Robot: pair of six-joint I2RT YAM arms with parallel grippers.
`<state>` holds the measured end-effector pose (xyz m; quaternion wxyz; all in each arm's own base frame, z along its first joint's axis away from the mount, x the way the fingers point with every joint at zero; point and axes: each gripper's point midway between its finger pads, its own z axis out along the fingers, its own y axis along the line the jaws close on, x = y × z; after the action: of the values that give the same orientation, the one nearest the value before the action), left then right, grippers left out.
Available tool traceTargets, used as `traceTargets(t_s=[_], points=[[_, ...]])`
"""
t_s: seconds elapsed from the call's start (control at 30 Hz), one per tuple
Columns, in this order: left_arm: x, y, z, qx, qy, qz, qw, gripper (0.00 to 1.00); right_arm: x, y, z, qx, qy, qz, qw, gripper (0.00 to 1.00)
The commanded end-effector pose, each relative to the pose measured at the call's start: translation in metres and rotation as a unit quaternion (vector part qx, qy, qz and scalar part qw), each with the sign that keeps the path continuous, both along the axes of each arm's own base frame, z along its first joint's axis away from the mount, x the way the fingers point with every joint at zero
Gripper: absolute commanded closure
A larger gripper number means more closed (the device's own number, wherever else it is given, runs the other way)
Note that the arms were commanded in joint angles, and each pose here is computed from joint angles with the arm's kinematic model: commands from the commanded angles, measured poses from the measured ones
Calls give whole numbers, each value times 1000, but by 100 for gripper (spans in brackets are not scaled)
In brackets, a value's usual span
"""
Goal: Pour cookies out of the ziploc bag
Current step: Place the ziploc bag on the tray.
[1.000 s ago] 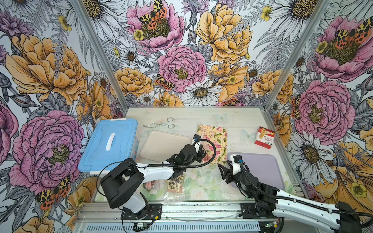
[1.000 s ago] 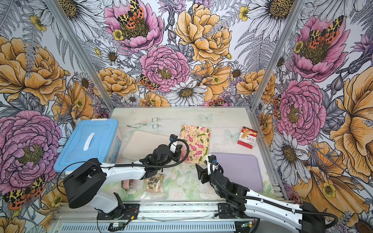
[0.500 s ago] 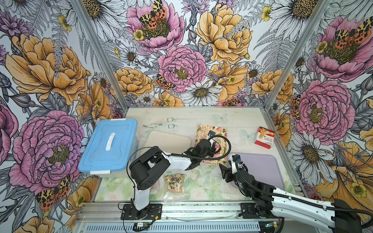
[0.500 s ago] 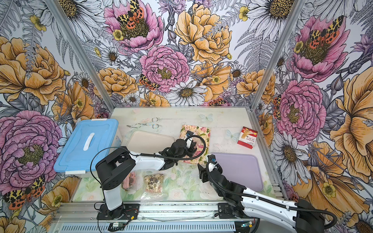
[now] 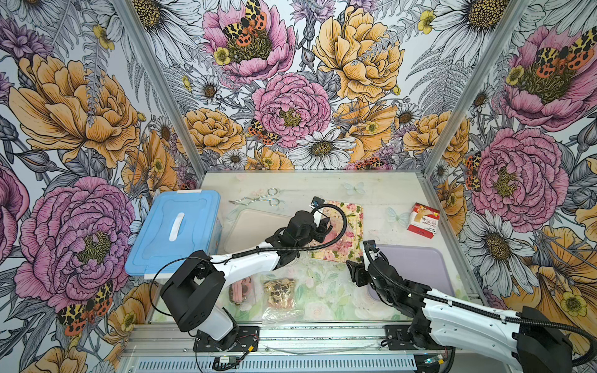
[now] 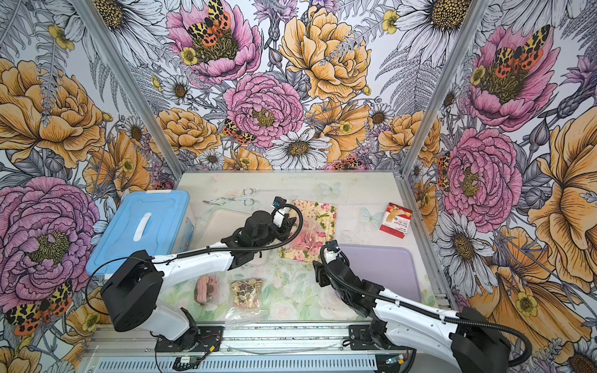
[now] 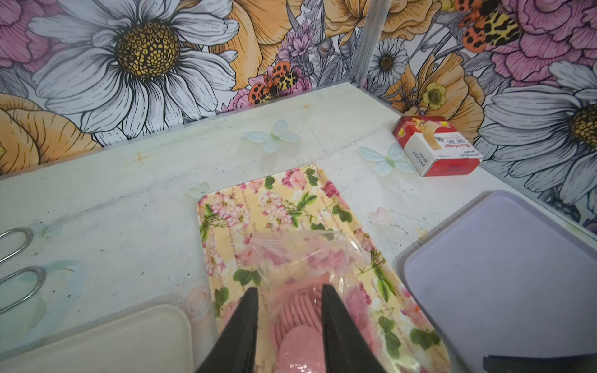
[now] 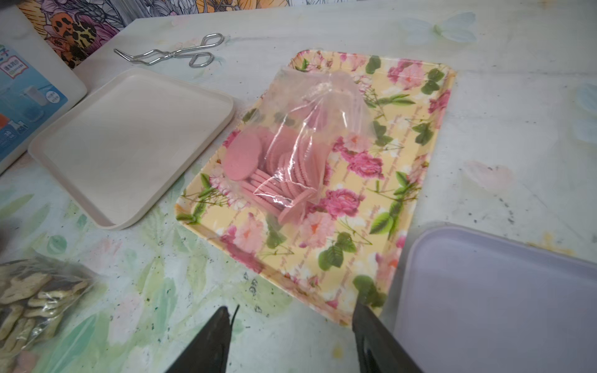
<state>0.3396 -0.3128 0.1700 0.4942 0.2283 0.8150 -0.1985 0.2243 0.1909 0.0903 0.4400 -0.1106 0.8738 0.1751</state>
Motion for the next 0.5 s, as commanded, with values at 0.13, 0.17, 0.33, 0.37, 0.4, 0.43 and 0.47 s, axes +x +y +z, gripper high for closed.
traceTargets(t_s=[0.13, 0.17, 0.33, 0.37, 0.4, 0.43, 0.47], points=[[-30, 14, -55, 22, 122, -108, 986, 69, 5, 26, -3, 32, 39, 25, 998, 39], [-32, 13, -54, 26, 118, -118, 986, 69, 6, 26, -6, 30, 41, 25, 998, 39], [-40, 17, -61, 68, 117, -142, 981, 69, 17, 14, -19, 13, 34, 9, 999, 43], [-39, 20, -61, 73, 117, -139, 981, 69, 19, 13, -19, 18, 32, 9, 999, 43], [-38, 21, -62, 75, 119, -138, 980, 69, 18, 18, -18, 26, 31, 22, 999, 43], [-38, 22, -63, 77, 122, -138, 980, 69, 25, 12, -17, 32, 30, 15, 999, 43], [-37, 22, -65, 81, 125, -139, 979, 69, 26, 14, -16, 36, 31, 21, 999, 43]])
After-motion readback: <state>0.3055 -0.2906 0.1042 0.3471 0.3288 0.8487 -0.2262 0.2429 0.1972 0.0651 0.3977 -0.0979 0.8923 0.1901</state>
